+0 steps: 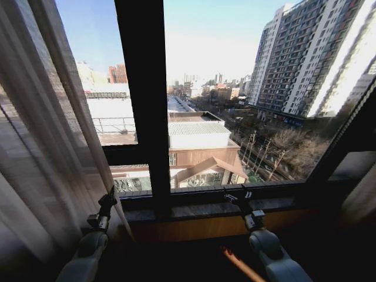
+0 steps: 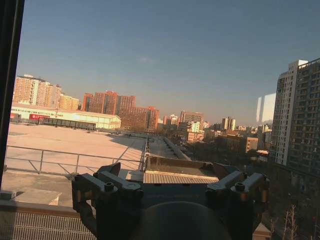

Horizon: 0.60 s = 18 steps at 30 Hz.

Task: Open the curtains by pulling them apart, changing their state from closed to fully open.

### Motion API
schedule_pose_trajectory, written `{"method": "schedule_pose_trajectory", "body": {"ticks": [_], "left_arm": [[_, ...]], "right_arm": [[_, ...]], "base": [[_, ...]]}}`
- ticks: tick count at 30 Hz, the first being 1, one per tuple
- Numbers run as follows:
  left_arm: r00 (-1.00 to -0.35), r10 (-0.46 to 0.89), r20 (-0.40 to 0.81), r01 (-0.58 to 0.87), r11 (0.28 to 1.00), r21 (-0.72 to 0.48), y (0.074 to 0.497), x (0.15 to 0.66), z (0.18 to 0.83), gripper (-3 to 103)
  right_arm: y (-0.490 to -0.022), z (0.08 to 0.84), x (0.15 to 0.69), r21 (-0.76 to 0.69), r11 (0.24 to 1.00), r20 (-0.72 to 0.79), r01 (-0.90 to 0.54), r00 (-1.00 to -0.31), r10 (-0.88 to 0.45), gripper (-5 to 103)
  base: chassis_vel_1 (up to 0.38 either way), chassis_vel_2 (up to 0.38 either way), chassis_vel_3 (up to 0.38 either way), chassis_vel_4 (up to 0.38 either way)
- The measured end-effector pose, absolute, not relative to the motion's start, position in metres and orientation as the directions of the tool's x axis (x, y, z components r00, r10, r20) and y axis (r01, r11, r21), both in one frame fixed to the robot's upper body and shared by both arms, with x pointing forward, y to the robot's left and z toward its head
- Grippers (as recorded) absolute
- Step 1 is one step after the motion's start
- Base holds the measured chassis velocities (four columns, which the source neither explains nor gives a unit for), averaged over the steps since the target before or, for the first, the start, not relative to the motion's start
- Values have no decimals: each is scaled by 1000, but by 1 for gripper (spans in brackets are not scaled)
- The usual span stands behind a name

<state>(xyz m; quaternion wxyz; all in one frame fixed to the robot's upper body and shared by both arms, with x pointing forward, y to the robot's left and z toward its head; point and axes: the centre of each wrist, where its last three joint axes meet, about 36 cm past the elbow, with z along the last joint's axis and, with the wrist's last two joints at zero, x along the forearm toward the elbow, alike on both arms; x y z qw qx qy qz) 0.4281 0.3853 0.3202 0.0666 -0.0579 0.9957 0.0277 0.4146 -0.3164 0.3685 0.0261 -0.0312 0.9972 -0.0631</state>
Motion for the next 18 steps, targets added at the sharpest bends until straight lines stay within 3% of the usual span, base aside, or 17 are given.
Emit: {"method": "schedule_pose_trajectory", "body": {"ticks": [8, 18], "left_arm": [[-981, -137, -136, -148, 986, 74, 404, 424, 320, 0], [-981, -136, -140, -145, 988, 58, 397, 426, 319, 0]], "right_arm": [[-316, 368, 415, -128, 990, -48, -59, -997, -65, 100], [-316, 368, 415, -128, 990, -48, -59, -997, -65, 100]], "base": [[0, 0, 0, 0], [0, 0, 0, 0]]}}
